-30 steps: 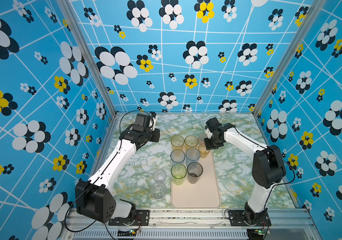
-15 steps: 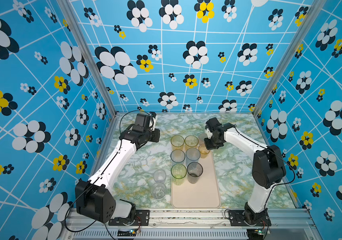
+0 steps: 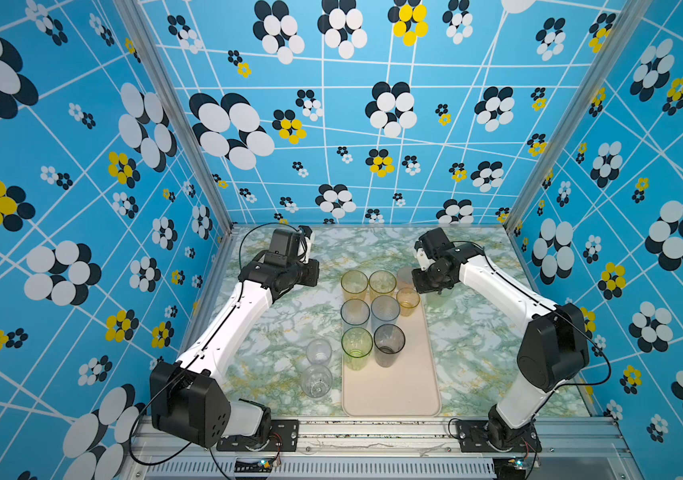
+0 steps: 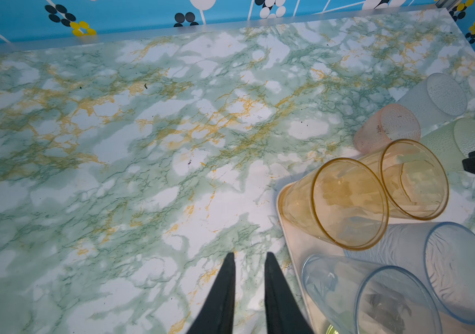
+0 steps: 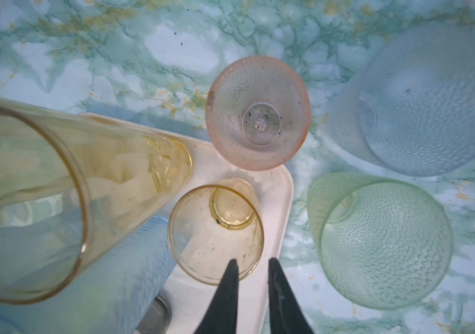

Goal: Place the glasses into the tray
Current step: 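Raise the right gripper and move it over the pink glass, then lower the right gripper onto the pink glass rim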

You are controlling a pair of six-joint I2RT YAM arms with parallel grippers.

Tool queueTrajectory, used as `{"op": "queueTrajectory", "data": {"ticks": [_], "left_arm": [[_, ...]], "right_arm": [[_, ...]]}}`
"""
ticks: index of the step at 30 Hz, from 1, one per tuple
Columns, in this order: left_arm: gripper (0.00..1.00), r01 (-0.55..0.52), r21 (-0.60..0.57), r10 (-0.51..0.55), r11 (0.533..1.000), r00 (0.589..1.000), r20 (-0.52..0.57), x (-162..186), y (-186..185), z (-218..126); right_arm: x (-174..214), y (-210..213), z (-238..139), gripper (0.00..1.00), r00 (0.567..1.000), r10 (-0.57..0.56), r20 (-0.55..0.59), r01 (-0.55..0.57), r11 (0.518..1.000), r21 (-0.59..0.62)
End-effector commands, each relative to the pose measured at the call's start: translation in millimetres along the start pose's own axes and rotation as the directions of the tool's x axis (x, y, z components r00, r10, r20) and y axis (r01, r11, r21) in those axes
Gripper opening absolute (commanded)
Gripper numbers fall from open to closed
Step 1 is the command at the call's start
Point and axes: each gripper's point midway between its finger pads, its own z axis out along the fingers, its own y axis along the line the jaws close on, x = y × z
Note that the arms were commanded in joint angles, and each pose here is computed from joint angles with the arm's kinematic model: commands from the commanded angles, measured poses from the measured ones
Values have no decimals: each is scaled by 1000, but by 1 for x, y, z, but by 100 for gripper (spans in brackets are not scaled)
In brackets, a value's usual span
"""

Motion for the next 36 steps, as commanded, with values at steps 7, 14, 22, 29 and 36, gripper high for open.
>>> {"op": "queueTrajectory", "data": {"ticks": [7,14,22,29,36], "left_arm": [[21,5,8,-6,1000,998,58,-1,-12,8],[21,-10,9,9,1000,999,46,-1,-13,8],[21,-14,-3,14,1000,999,47,-2,-9,3],[21,-10,-11,11,1000,999,40,-1,-4,5],[22,-8,-12,9,1000,999,35,0,-2,6]], "right_arm": [[-48,-9,-1,22,1000,1,28,-1,1000,13],[-63,-14,26,21,999,-19,-47,20,1000,19],[-69,-17,44,21,995,-34,-93,37,999,32],[-67,-28,60,23,990,-35,-133,47,995,83],[-67,-29,69,23,988,-32,-150,44,996,76]]}}
